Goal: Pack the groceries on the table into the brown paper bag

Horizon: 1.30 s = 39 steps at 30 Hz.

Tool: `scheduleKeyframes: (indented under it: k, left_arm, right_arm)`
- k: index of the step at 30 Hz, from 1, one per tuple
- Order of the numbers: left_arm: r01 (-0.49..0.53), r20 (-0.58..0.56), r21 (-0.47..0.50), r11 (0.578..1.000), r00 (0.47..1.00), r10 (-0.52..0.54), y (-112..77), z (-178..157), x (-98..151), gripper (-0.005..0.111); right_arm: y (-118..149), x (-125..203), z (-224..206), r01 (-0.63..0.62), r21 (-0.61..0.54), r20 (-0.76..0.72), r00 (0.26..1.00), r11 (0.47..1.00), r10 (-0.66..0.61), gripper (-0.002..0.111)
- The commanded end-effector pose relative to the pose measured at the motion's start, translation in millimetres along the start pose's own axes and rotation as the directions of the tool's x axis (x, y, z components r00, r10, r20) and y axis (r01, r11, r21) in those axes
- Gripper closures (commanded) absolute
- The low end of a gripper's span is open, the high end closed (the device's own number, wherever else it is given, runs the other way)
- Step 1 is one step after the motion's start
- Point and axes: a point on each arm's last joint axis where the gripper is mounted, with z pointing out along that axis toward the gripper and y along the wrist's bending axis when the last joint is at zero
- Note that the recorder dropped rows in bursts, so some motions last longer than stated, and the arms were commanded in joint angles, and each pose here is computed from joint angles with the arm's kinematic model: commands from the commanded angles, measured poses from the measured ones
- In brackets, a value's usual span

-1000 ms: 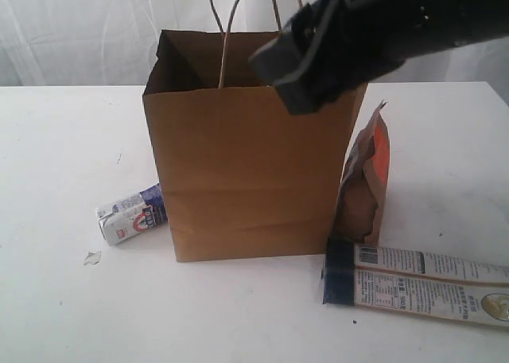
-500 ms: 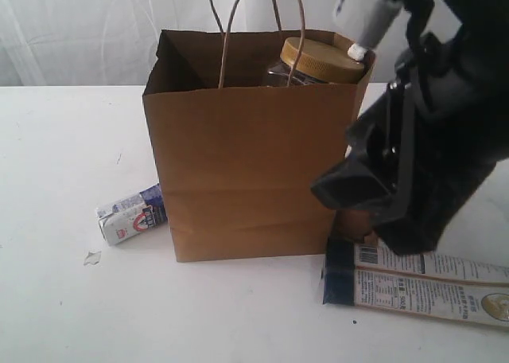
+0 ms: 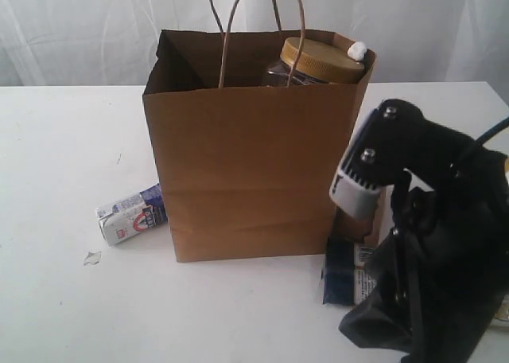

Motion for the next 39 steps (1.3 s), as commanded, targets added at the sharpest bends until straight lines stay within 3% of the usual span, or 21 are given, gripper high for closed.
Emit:
scheduleKeyframes:
  k: [1,9,24,39]
  left_arm:
    - [0.003,0.000,0.005,1.000,1.000,-0.003,-0.2,0.3,1.1,0.107]
    - [0.003,0.000,0.005,1.000,1.000,-0.003,-0.2,0.3,1.1,0.107]
    - [0.003,0.000,0.005,1.000,1.000,-0.003,-0.2,0.3,1.1,0.107]
    - [0.003,0.000,0.005,1.000,1.000,-0.003,-0.2,0.3,1.1,0.107]
  right_arm:
    - [10.0,2.2,9.6,0.031,-0.035,0.004,1.000,0.999,-0.031,0.053]
    - [23.1,-16.0,44.9,0.076,-0.089,0.021,0.997,0.993,-0.075,0.053]
    - [11.7,-24.8,146.8,-0.001,-0.096,-0.181,0.983,0.995,-0.017,0.053]
    - [6.3,-32.8,170.9,-0.021,-0.049,-0.107,0.994,0.999,0.016,0.053]
